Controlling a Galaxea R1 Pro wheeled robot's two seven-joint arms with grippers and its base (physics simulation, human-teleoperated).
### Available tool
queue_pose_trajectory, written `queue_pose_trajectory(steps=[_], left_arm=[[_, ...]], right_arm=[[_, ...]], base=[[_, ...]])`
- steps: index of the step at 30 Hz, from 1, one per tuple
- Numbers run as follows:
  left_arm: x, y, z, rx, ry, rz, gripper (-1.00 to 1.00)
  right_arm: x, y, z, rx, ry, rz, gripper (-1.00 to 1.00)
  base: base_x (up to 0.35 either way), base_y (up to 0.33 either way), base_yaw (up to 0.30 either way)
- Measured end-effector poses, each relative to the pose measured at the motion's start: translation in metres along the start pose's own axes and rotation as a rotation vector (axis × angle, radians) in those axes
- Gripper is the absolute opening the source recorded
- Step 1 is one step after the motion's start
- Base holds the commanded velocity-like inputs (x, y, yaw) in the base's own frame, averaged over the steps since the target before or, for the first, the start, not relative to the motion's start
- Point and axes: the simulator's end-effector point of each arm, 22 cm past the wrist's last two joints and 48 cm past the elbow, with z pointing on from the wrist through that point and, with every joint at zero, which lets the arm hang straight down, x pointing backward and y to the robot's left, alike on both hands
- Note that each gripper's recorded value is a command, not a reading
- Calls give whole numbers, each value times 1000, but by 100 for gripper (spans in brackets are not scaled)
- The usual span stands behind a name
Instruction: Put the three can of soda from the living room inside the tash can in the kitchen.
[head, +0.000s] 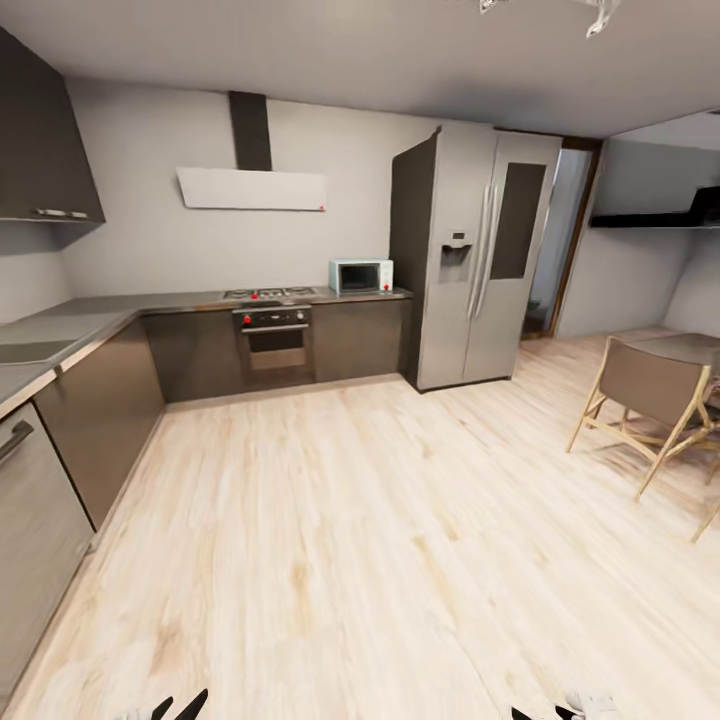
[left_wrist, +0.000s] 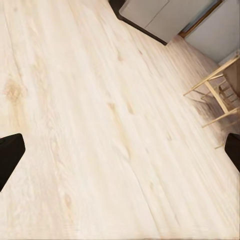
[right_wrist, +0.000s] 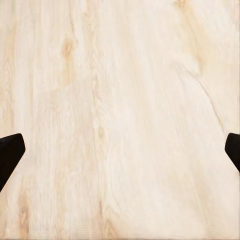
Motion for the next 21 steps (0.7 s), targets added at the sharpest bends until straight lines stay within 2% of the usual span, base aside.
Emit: queue_pose_trajectory(steps=[21], left_arm=[[0,0,0,0,0,0,100]], right_arm=[[0,0,0,0,0,0,100]], base=[[0,0,-300]])
